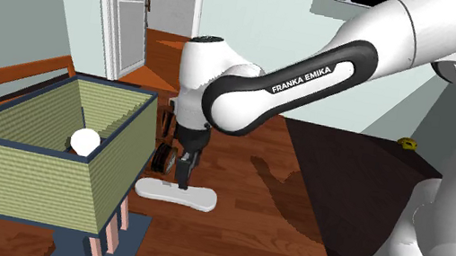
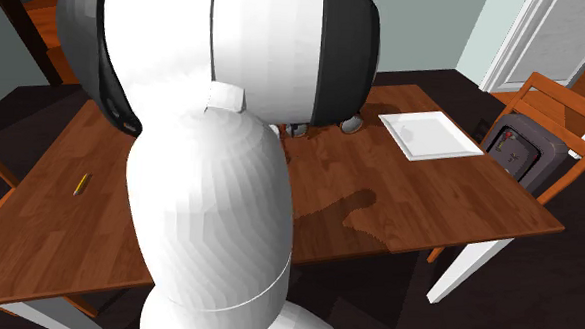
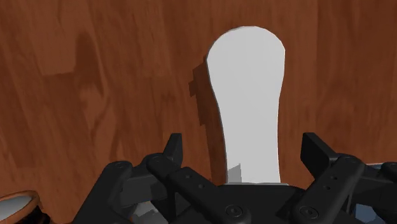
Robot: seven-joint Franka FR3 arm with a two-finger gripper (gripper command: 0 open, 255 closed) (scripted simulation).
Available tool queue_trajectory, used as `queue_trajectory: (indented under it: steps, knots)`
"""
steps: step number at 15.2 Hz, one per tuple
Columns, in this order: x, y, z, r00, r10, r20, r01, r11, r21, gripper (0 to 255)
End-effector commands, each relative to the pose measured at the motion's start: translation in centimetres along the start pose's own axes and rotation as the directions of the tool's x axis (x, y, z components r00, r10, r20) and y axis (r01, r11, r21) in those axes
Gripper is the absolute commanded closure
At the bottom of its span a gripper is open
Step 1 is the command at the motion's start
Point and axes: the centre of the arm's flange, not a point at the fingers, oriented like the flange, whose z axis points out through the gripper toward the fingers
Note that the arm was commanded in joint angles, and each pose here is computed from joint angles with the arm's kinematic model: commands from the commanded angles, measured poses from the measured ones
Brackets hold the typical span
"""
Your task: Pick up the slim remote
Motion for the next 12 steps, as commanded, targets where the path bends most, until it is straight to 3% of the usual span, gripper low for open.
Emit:
queue_trajectory:
  steps: [1,11,12]
  knots:
    - [1.7,-1.2,1.2,0.999,-0.047,-0.006,0.047,0.999,-0.003,0]
    - [2.2,-1.7,5.5,0.998,-0.058,-0.007,0.058,0.998,-0.004,0]
    - [2.2,-1.6,5.6,0.998,-0.059,-0.007,0.058,0.998,-0.004,255]
